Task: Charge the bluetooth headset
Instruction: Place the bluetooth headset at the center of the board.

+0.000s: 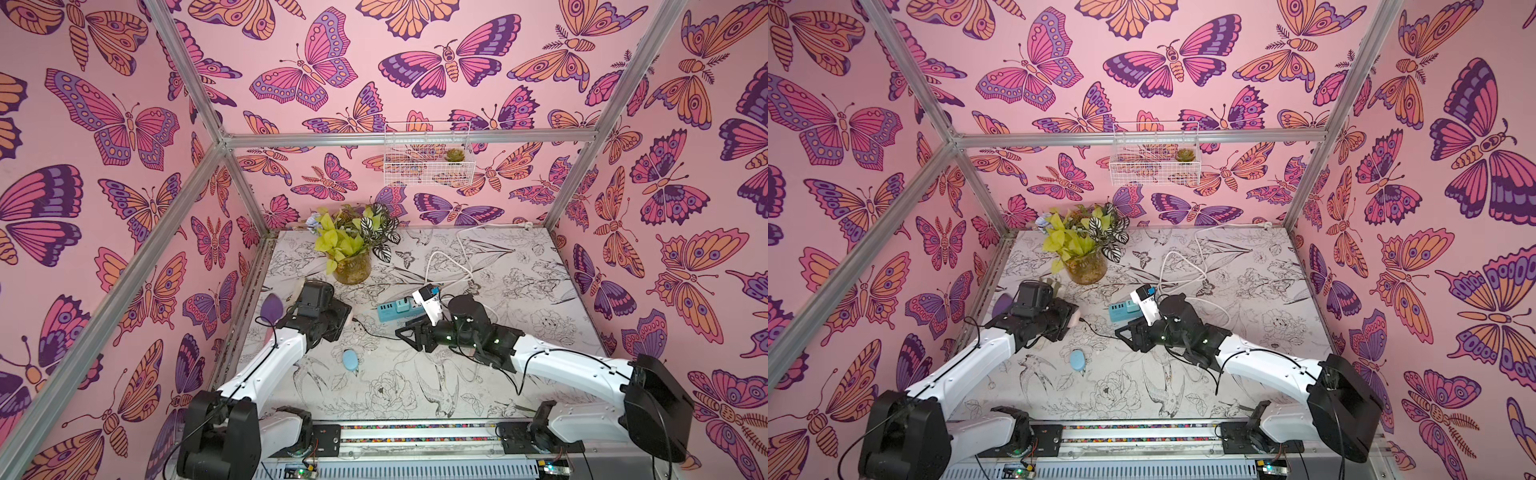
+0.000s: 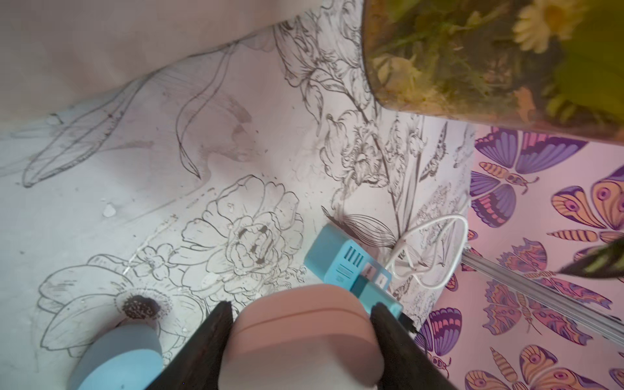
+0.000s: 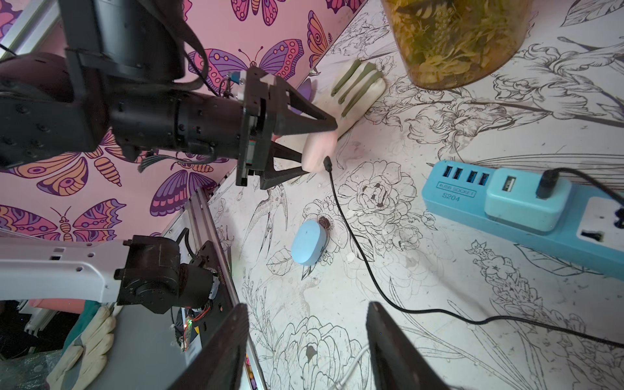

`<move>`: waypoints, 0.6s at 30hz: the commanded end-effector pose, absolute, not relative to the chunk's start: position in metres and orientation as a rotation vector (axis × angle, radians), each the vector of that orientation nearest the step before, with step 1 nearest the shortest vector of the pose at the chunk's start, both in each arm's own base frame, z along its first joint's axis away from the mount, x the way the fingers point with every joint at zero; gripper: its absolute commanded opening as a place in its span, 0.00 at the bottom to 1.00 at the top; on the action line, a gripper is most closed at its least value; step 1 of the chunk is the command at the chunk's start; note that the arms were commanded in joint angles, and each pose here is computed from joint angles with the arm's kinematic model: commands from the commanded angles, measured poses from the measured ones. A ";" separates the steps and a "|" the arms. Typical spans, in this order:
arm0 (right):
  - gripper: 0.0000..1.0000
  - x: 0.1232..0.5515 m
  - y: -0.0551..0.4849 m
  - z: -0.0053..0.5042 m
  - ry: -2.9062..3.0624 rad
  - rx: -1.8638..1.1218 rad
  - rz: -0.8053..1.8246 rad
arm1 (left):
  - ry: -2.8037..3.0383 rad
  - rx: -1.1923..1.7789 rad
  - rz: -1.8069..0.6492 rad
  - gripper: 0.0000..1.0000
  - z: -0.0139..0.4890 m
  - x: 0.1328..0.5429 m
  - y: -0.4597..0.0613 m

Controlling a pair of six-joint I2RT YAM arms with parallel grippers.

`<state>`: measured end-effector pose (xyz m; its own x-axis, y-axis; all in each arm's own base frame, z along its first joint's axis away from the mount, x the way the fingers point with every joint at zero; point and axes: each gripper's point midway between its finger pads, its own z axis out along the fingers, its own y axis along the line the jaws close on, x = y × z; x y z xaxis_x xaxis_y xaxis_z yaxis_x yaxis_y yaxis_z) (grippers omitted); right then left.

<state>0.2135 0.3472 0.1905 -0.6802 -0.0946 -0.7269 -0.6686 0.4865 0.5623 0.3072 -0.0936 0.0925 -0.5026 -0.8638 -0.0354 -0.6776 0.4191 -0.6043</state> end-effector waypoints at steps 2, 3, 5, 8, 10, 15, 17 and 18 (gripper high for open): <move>0.58 0.214 0.349 0.203 2.070 -0.630 1.176 | 2.409 -1.320 -0.660 0.00 0.071 0.315 -0.088; 0.58 0.214 0.348 0.203 2.069 -0.627 1.175 | 2.426 -1.331 -0.660 0.00 0.066 0.317 -0.089; 0.58 0.215 0.347 0.203 2.069 -0.617 1.167 | 2.460 -1.341 -0.659 0.00 0.058 0.320 -0.093; 0.58 0.217 0.344 0.203 2.067 -0.599 1.152 | 2.496 -1.371 -0.627 0.03 0.045 0.321 -0.094; 0.58 0.218 0.342 0.203 2.066 -0.587 1.145 | 2.514 -1.383 -0.602 0.06 0.038 0.321 -0.093; 0.58 0.220 0.338 0.201 2.070 -0.557 1.127 | 2.571 -1.401 -0.531 0.16 0.024 0.316 -0.091; 0.58 0.221 0.337 0.200 2.069 -0.548 1.124 | 2.598 -1.408 -0.511 0.21 0.019 0.314 -0.091; 0.58 0.221 0.337 0.200 2.070 -0.543 1.121 | 2.611 -1.408 -0.504 0.26 0.017 0.313 -0.091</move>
<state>0.2208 0.3404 0.1967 -0.6663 -0.0510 -0.7439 -0.6523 0.5233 0.5483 0.3235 -0.0938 0.0280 -0.5381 -0.8427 0.0209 -0.7723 0.4829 -0.4126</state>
